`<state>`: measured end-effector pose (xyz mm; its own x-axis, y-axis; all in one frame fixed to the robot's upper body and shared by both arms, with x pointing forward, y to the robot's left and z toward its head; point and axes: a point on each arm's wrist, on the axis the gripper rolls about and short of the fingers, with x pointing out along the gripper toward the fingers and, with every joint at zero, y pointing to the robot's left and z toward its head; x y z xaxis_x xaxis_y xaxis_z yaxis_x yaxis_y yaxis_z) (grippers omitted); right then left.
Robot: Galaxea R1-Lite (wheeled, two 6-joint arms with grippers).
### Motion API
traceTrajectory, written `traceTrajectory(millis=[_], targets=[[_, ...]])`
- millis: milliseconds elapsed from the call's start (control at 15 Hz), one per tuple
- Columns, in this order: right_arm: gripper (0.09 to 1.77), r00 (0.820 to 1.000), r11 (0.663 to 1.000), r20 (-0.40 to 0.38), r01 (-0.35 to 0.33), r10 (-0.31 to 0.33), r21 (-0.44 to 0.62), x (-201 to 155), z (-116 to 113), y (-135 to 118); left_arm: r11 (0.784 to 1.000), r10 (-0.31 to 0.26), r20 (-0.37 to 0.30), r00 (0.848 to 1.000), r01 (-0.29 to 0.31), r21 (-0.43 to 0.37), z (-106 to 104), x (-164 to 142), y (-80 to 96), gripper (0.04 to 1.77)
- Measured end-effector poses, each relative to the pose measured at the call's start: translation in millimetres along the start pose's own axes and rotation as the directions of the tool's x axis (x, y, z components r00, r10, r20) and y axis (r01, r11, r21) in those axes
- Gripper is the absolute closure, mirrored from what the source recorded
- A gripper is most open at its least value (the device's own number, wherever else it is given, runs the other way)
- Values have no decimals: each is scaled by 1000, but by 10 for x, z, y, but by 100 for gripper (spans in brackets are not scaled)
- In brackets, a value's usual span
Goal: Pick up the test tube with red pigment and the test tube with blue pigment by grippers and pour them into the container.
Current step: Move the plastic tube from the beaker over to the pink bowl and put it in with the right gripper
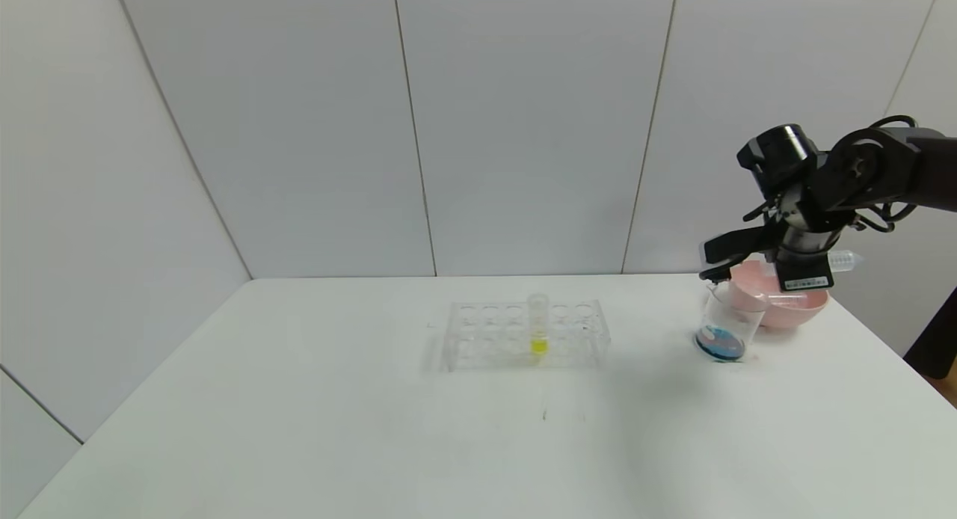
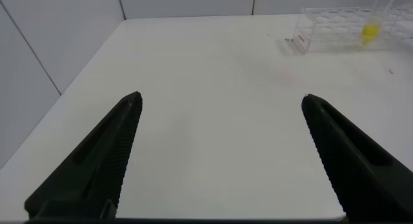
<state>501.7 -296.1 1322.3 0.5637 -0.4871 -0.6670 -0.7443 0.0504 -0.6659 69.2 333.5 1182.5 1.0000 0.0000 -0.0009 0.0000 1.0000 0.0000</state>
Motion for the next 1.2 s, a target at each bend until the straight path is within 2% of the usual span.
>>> traceTrajectory(millis=[267, 600, 867, 1000, 1200], targets=[[137, 999, 999, -2, 36, -36, -1, -10, -55, -54, 1000, 0, 0, 1000, 0, 0, 0, 0, 0, 5], [137, 999, 999, 13, 39, -40, 31, -41, -111, -69, 1000, 0, 0, 1000, 0, 0, 0, 0, 0, 5], [137, 994, 992, 107, 0, -14, 127, -11, -144, -60, 1000, 0, 0, 1000, 0, 0, 0, 0, 0, 5], [137, 991, 984, 131, -22, -1, 179, 11, -164, -49, 1000, 0, 0, 1000, 0, 0, 0, 0, 0, 5], [137, 989, 951, 143, -65, 22, 304, 48, -177, -14, 1000, 0, 0, 1000, 0, 0, 0, 0, 0, 5]])
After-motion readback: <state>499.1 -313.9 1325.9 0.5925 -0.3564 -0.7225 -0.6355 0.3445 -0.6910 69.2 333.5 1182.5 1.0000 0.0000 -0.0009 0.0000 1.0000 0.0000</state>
